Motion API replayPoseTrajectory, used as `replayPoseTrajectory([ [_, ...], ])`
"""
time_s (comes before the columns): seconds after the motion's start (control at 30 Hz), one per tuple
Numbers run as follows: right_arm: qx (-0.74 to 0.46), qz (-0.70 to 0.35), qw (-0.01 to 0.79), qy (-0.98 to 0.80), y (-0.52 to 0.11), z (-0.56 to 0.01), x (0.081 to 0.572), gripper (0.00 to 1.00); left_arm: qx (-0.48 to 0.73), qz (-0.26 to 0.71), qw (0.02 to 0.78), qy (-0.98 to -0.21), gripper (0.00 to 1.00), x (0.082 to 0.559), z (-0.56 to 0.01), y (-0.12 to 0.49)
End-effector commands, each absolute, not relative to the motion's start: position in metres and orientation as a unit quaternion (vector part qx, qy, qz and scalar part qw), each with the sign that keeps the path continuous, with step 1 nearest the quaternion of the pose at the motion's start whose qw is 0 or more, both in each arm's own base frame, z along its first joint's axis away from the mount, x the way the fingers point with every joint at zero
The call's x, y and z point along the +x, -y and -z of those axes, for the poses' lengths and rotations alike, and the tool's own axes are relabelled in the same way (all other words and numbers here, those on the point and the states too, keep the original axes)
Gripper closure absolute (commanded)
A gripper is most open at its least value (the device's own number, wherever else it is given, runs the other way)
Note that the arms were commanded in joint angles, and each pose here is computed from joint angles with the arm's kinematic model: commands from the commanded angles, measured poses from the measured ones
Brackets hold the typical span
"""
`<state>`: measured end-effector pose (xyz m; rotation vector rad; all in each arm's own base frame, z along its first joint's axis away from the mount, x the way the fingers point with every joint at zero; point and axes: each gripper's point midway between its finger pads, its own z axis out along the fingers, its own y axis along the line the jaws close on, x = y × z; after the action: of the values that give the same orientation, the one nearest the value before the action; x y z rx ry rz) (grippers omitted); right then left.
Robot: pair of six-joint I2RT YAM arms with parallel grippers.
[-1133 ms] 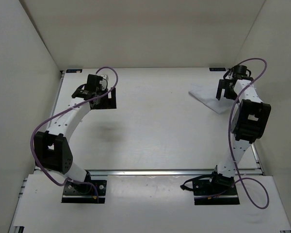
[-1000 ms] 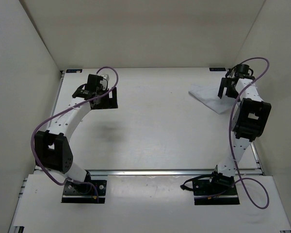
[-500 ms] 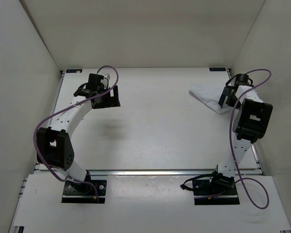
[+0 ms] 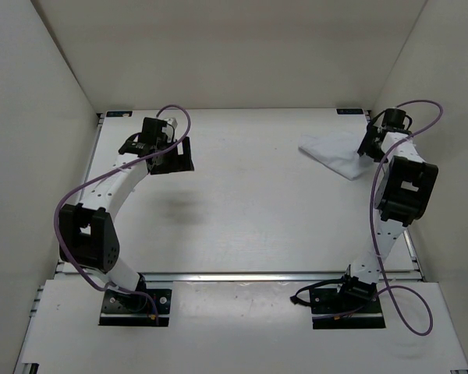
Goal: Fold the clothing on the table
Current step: Grab the skirt from the pile, then move the skirt to the center of the board
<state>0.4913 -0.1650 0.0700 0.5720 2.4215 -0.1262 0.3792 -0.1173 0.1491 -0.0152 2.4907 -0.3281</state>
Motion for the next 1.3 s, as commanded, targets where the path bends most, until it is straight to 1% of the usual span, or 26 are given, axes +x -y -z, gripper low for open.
replayPoseTrajectory([
  [0.0, 0.211, 0.0, 0.359, -0.909, 0.152, -0.082, 0.518, 0.53, -0.004, 0.138, 0.328, -0.935, 0.01, 0.387, -0.167, 0.123],
  [0.07, 0.208, 0.003, 0.361, -0.909, 0.154, -0.085, 0.518, 0.83, -0.004, 0.137, 0.33, -0.934, 0.02, 0.385, -0.168, 0.121],
  [0.1, 0.208, 0.002, 0.359, -0.91, 0.154, -0.084, 0.516, 0.9, -0.003, 0.141, 0.324, -0.935, 0.01, 0.382, -0.165, 0.123],
  [0.13, 0.205, 0.001, 0.362, -0.909, 0.156, -0.085, 0.518, 1.0, -0.002, 0.14, 0.325, -0.935, 0.01, 0.383, -0.166, 0.123],
  [0.3, 0.172, -0.011, 0.4, -0.9, 0.142, -0.126, 0.525, 1.0, 0.002, 0.149, 0.334, -0.931, 0.02, 0.377, -0.172, 0.123],
  [0.43, 0.113, -0.025, 0.457, -0.882, 0.103, -0.2, 0.534, 1.0, 0.007, 0.157, 0.36, -0.92, 0.01, 0.378, -0.186, 0.125],
  [0.53, 0.059, -0.059, 0.525, -0.847, 0.052, -0.288, 0.547, 1.0, 0.017, 0.168, 0.373, -0.912, 0.01, 0.378, -0.195, 0.13],
  [0.57, 0.041, -0.078, 0.533, -0.841, 0.029, -0.306, 0.546, 1.0, 0.015, 0.175, 0.377, -0.91, 0.01, 0.379, -0.2, 0.133],
  [0.6, 0.007, -0.113, 0.558, -0.822, -0.002, -0.341, 0.544, 1.0, 0.015, 0.176, 0.384, -0.906, 0.01, 0.379, -0.207, 0.134],
  [0.63, -0.021, -0.147, 0.575, -0.804, -0.033, -0.369, 0.538, 1.0, 0.015, 0.179, 0.388, -0.904, 0.01, 0.382, -0.212, 0.135],
  [0.67, -0.039, -0.158, 0.597, -0.786, -0.047, -0.396, 0.53, 1.0, 0.013, 0.181, 0.393, -0.901, 0.01, 0.383, -0.216, 0.134],
  [0.7, -0.069, -0.189, 0.614, -0.764, -0.077, -0.425, 0.516, 1.0, 0.009, 0.179, 0.404, -0.897, 0.02, 0.384, -0.224, 0.131],
  [0.73, -0.104, -0.224, 0.617, -0.747, -0.108, -0.436, 0.506, 1.0, 0.01, 0.183, 0.408, -0.894, 0.02, 0.381, -0.23, 0.134],
  [0.8, -0.135, -0.259, 0.633, -0.717, -0.139, -0.469, 0.473, 1.0, 0.001, 0.182, 0.417, -0.89, 0.02, 0.382, -0.236, 0.128],
  [0.83, -0.139, -0.274, 0.625, -0.718, -0.149, -0.463, 0.465, 1.0, -0.002, 0.182, 0.422, -0.888, 0.01, 0.38, -0.238, 0.128],
  [0.87, -0.139, -0.284, 0.601, -0.734, -0.154, -0.438, 0.462, 1.0, -0.004, 0.18, 0.419, -0.89, 0.01, 0.38, -0.235, 0.125],
  [0.9, -0.138, -0.288, 0.598, -0.735, -0.154, -0.434, 0.455, 1.0, -0.008, 0.18, 0.421, -0.889, 0.01, 0.379, -0.237, 0.123],
  [0.97, -0.125, -0.298, 0.531, -0.784, -0.155, -0.359, 0.448, 1.0, -0.002, 0.185, 0.42, -0.888, 0.02, 0.377, -0.236, 0.128],
  [1.0, -0.127, -0.303, 0.516, -0.791, -0.159, -0.345, 0.439, 1.0, -0.001, 0.184, 0.422, -0.888, 0.01, 0.377, -0.237, 0.129],
  [1.07, -0.138, -0.32, 0.438, -0.828, -0.167, -0.267, 0.411, 1.0, -0.003, 0.182, 0.424, -0.887, 0.02, 0.376, -0.239, 0.128],
  [1.1, -0.151, -0.341, 0.413, -0.831, -0.174, -0.253, 0.396, 1.0, -0.008, 0.182, 0.426, -0.886, 0.02, 0.376, -0.24, 0.126],
  [1.13, -0.151, -0.355, 0.37, -0.845, -0.179, -0.22, 0.379, 1.0, -0.008, 0.185, 0.426, -0.886, 0.01, 0.375, -0.241, 0.127],
  [1.17, -0.157, -0.377, 0.332, -0.85, -0.186, -0.199, 0.358, 0.82, -0.011, 0.183, 0.428, -0.885, 0.01, 0.374, -0.243, 0.123],
  [1.2, -0.162, -0.383, 0.318, -0.852, -0.19, -0.192, 0.348, 0.67, -0.012, 0.18, 0.43, -0.885, 0.01, 0.373, -0.243, 0.121],
  [1.23, -0.163, -0.379, 0.296, -0.862, -0.193, -0.177, 0.334, 0.47, -0.013, 0.179, 0.43, -0.885, 0.02, 0.372, -0.244, 0.12],
  [1.27, -0.169, -0.357, 0.296, -0.87, -0.19, -0.17, 0.329, 0.33, -0.01, 0.176, 0.429, -0.886, 0.01, 0.37, -0.243, 0.121],
])
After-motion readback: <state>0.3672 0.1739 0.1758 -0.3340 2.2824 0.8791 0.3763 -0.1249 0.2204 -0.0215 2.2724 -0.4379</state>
